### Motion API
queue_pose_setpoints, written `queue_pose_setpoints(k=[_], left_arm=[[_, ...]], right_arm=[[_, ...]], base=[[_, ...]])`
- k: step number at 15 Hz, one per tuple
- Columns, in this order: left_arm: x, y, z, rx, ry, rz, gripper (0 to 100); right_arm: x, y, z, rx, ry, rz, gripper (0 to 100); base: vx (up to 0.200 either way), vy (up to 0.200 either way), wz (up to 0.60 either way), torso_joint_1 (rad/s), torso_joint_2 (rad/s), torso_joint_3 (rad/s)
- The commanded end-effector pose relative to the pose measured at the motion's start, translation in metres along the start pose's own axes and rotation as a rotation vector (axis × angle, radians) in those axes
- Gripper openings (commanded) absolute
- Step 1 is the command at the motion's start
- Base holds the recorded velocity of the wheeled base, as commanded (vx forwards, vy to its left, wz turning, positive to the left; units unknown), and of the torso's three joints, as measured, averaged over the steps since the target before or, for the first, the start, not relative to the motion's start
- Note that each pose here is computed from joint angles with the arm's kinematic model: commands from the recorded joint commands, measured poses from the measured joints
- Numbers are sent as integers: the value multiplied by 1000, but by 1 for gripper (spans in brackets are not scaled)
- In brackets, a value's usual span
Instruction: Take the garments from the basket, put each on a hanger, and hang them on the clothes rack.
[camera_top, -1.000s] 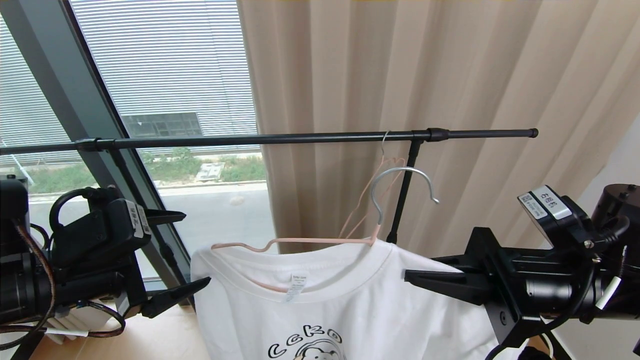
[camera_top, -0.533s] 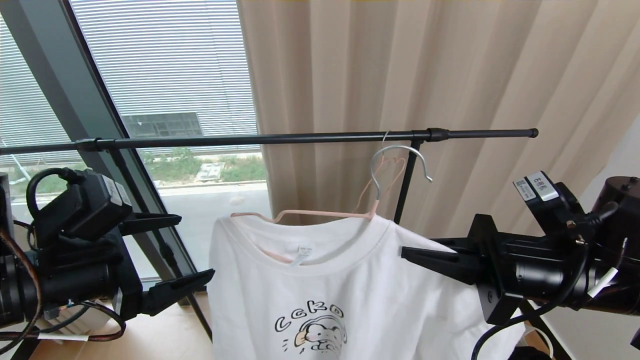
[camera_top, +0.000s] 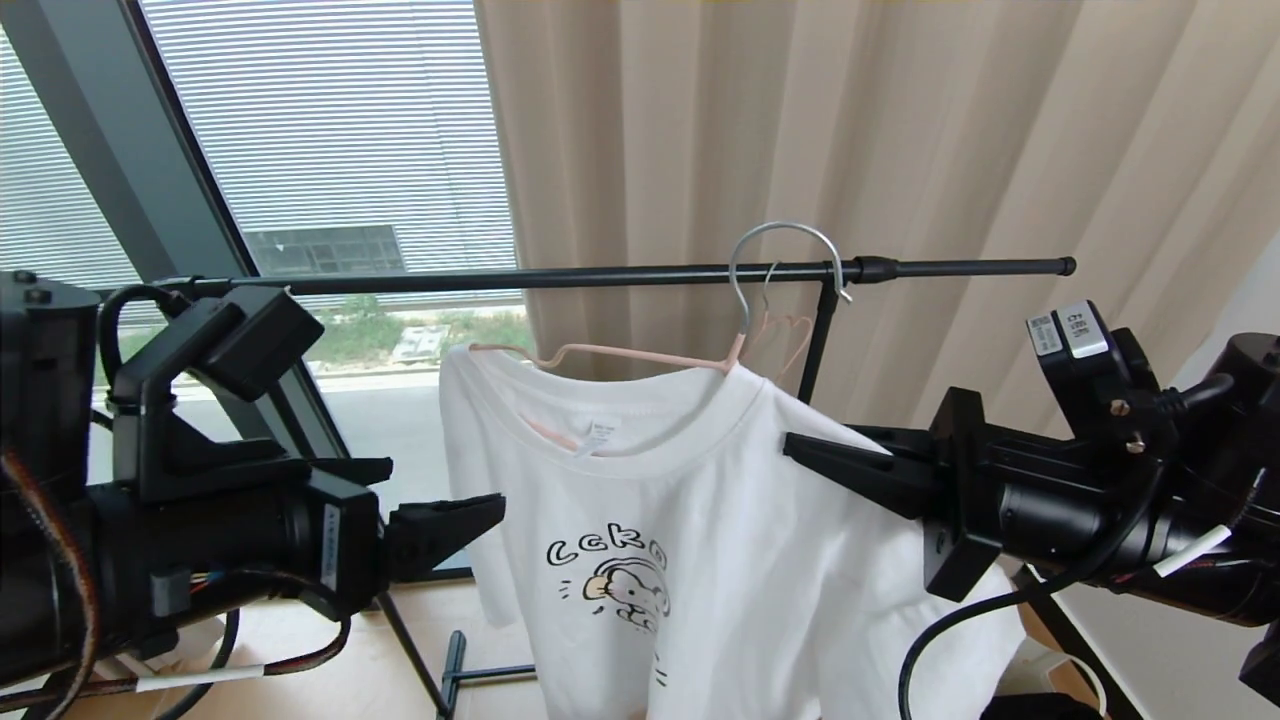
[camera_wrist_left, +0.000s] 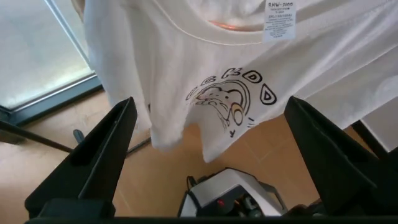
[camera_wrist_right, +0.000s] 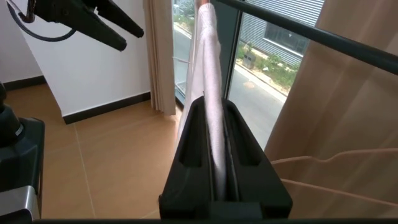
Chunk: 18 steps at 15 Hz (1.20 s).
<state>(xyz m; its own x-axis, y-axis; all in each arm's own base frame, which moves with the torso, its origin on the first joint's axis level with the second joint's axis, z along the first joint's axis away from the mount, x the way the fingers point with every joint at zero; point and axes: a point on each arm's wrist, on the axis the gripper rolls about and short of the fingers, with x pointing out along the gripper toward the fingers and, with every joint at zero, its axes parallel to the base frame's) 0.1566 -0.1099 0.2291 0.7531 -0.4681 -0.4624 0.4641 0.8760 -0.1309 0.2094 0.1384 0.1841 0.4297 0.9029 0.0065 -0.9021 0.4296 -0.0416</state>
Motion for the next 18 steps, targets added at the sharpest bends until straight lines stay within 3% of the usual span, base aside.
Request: queue_pose_setpoints(k=[1, 2, 3, 8, 18], left_arm=[[22, -21, 14, -50, 58, 4, 100], [28, -22, 17, -75, 69, 30, 100], [45, -25, 22, -154, 78, 75, 100], [76, -26, 29, -291, 57, 221, 100], [91, -21, 24, -346, 48, 327, 100]], right_arm=[[7, -1, -8, 8, 14, -2, 0], [7, 0, -8, 5, 9, 0, 0], [7, 1, -7, 1, 5, 1, 0], [6, 2, -9, 2, 9, 4, 0], [5, 3, -6, -4, -5, 5, 0]], base=[[0, 0, 0, 0, 0, 0], [0, 0, 0, 0, 0, 0], [0, 0, 0, 0, 0, 0], [0, 0, 0, 0, 0, 0], [0, 0, 0, 0, 0, 0]])
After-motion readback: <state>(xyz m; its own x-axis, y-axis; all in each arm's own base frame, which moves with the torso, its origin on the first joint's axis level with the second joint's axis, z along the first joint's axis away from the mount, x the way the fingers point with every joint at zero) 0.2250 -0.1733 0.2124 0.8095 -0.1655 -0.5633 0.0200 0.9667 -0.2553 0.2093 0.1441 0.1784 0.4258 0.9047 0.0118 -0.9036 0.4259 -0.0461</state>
